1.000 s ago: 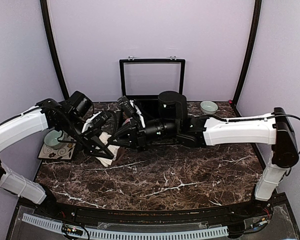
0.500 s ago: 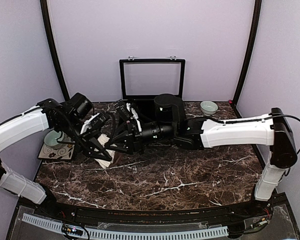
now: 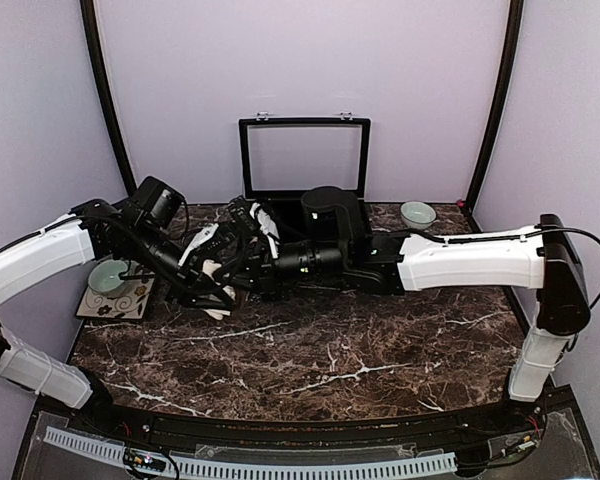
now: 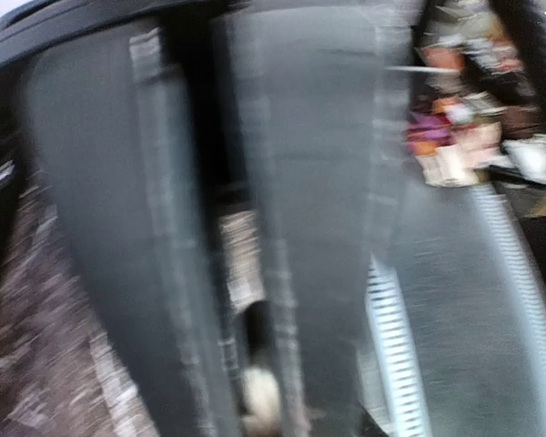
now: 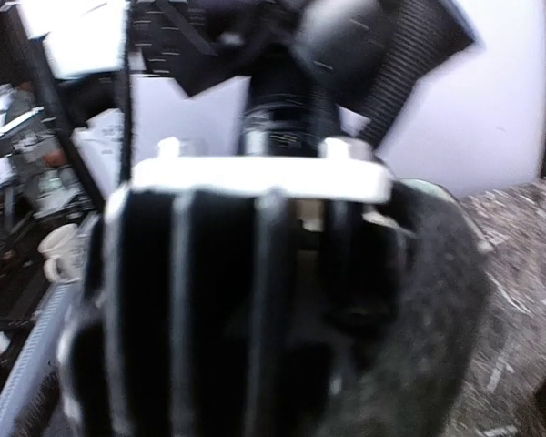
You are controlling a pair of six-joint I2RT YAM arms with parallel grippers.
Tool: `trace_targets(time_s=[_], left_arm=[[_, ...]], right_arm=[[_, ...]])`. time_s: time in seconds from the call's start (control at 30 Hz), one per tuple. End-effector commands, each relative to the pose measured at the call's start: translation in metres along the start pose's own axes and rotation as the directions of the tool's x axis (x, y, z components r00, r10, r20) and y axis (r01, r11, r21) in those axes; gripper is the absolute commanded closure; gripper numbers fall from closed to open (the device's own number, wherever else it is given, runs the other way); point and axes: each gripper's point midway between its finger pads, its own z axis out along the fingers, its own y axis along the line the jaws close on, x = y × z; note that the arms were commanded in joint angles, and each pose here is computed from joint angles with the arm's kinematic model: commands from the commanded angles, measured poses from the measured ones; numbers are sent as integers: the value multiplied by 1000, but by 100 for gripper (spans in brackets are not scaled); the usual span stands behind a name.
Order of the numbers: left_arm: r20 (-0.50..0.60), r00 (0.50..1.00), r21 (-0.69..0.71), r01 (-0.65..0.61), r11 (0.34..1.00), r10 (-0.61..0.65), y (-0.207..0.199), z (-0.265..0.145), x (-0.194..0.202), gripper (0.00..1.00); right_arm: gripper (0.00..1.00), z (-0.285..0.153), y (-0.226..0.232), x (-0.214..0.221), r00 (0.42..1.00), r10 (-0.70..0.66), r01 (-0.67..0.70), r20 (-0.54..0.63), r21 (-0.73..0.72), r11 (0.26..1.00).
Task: Roll the socks
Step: Roll the sock at the center of the board.
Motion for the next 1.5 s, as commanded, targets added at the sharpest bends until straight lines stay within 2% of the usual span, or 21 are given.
trace_targets(time_s=[0.0, 0.1, 0.2, 0.37, 0.6, 0.7, 0.77, 0.83, 0.87, 0.9, 0.93, 1.0, 1.07, 1.17, 1.4, 1.47], left_arm=[[-96, 995, -346, -54, 937, 22, 60, -12, 9, 62], [-137, 990, -452, -68, 889, 6, 79, -19, 19, 60], [-152, 988, -511, -73, 856, -7, 90, -23, 24, 63], [-175, 985, -581, -98, 808, -6, 103, -34, 23, 71], [-236, 972, -659, -149, 737, -15, 119, -45, 33, 100], [-226, 974, -670, -144, 729, -16, 121, -47, 28, 100], [-214, 977, -651, -136, 747, -9, 117, -45, 24, 100], [-186, 982, -556, -125, 822, 23, 99, -32, 18, 100], [-173, 984, -471, -125, 873, 47, 83, -24, 17, 100], [-141, 987, -343, -123, 931, 78, 58, -13, 14, 100], [-68, 992, -188, -116, 975, 105, 29, -5, 6, 100], [31, 994, 12, -103, 995, 103, -10, -2, -5, 100], [95, 992, 135, -99, 986, 87, -34, -5, -13, 100], [137, 988, 211, -102, 972, 73, -49, -11, -22, 100], [241, 968, 325, -146, 934, 68, -78, -25, -40, 100], [250, 966, 338, -151, 929, 66, -82, -27, -40, 100]], right_arm=[[100, -2, -46, -7, 997, -20, -2, 72, 301, 953], [100, -10, -72, -12, 993, -22, -39, 112, 519, 854], [100, -10, -84, -9, 989, 1, -92, 146, 617, 781], [100, 9, -81, -5, 984, 57, -152, 168, 632, 760], [100, 13, -75, -7, 959, 151, -268, 241, 589, 763], [100, 17, -73, -8, 951, 176, -293, 252, 563, 773], [98, 17, -72, -6, 951, 183, -296, 250, 558, 775], [81, 13, -71, -3, 953, 174, -287, 248, 558, 779], [70, 7, -67, -9, 954, 146, -271, 263, 537, 799], [63, 4, -61, -12, 956, 123, -245, 265, 498, 832], [56, 2, -52, -15, 960, 97, -210, 264, 440, 873], [50, -5, -29, -18, 968, 38, -119, 247, 321, 940], [50, -7, -2, -15, 979, -11, -25, 203, 176, 984], [52, -8, 23, -15, 989, -45, 40, 144, 34, 999], [60, 2, 40, -15, 996, -65, 70, 59, -88, 994], [69, 5, 42, -17, 996, -62, 69, 65, -107, 992]])
